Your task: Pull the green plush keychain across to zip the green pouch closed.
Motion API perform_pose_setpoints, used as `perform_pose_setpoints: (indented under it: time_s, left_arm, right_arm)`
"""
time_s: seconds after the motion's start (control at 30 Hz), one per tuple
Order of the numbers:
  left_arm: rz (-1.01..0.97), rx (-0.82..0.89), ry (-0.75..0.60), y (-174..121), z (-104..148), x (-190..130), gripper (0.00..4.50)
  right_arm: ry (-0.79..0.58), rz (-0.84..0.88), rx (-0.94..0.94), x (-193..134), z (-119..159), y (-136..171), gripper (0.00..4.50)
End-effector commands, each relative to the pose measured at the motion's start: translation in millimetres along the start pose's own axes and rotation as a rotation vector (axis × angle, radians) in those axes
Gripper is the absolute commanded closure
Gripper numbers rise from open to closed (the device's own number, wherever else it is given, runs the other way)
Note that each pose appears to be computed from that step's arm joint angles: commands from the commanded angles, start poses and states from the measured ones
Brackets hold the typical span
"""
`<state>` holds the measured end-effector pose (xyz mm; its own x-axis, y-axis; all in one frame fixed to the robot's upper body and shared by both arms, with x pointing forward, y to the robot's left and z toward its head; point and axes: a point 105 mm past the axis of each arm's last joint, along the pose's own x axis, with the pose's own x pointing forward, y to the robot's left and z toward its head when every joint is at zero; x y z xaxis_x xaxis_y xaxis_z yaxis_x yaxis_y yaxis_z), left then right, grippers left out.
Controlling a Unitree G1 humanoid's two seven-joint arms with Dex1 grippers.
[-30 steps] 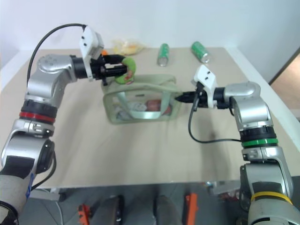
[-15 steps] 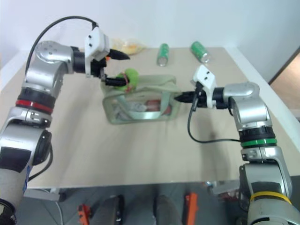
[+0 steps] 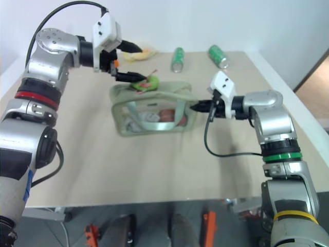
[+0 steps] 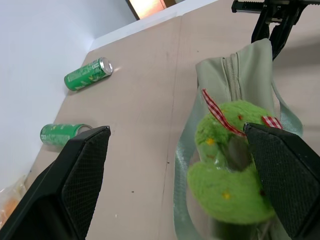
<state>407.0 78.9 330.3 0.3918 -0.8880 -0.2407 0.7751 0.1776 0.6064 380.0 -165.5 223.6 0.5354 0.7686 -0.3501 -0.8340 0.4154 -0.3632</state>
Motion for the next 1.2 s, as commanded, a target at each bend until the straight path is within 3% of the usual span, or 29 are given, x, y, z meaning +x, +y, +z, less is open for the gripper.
perform_pose_setpoints:
  time_s: [0.03,0.27,0.4,0.7,1.0,1.2]
  left_arm:
    - [0.041,0.079,-0.067,13.6,32.2,-8.5,0.07]
    - [0.074,-0.062,-0.291,26.3,62.5,-44.7,0.07]
    - [0.058,-0.233,-0.338,14.6,33.0,-69.2,0.07]
    - [0.165,-0.559,-0.366,-42.8,-34.7,-96.5,0.07]
    - [0.205,-0.652,-0.415,-75.8,-30.2,-103.4,0.07]
    - [0.201,-0.680,-0.312,-96.0,-50.2,-98.1,0.07]
  right_arm:
    - [-0.011,0.007,0.000,0.0,1.3,3.7,4.50]
    - [-0.008,0.012,0.010,0.5,-1.2,6.8,4.50]
    - [-0.005,0.012,0.020,0.6,-3.8,8.5,4.50]
    - [0.002,0.020,0.032,2.9,-8.4,12.1,4.50]
    - [0.007,0.042,0.029,8.1,-7.7,14.1,4.50]
    - [0.006,0.044,0.026,6.9,-6.6,13.6,4.50]
